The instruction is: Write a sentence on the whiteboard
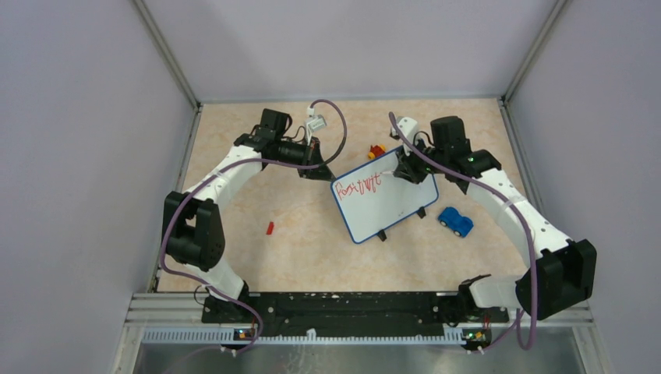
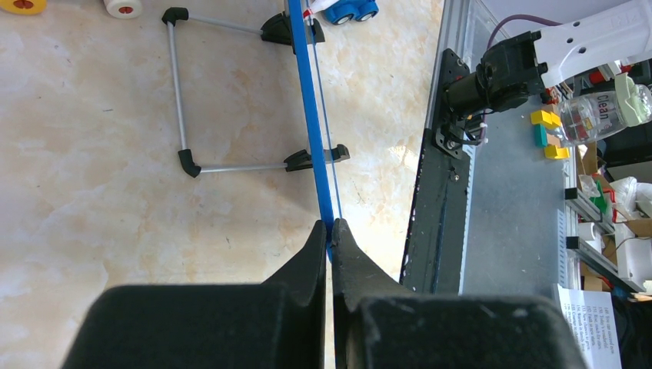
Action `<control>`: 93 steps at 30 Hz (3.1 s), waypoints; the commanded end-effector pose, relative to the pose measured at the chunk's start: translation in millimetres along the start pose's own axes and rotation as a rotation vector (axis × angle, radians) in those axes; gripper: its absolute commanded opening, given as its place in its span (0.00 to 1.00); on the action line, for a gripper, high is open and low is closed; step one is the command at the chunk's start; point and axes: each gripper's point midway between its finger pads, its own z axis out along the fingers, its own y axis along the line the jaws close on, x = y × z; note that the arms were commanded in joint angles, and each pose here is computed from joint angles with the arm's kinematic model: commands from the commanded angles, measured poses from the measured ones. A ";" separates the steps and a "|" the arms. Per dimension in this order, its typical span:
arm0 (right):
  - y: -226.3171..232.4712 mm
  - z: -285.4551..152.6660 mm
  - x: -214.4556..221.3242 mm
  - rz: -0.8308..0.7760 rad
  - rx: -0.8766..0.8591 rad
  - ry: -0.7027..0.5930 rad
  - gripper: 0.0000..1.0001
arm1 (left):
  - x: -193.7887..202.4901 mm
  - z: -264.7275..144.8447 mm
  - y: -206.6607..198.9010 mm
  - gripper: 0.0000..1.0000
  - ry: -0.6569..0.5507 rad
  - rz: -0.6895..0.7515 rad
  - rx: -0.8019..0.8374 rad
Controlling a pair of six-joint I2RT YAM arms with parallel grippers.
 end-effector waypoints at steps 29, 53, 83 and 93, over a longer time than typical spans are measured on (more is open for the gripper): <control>-29.3 -13.2 -24.9 -0.034 0.097 -0.048 0.00 | -4.6 2.4 -12.5 0.00 0.004 0.037 0.031; 2.8 1.2 20.2 0.004 -0.021 0.026 0.00 | -4.0 3.2 -10.0 0.00 0.007 0.038 0.026; 2.8 -37.5 -5.7 0.038 -0.087 -0.093 0.00 | -17.1 10.0 13.1 0.00 0.019 0.050 -0.021; -19.2 -28.6 1.1 0.048 -0.005 -0.081 0.00 | -18.7 6.1 3.1 0.09 0.008 0.055 -0.011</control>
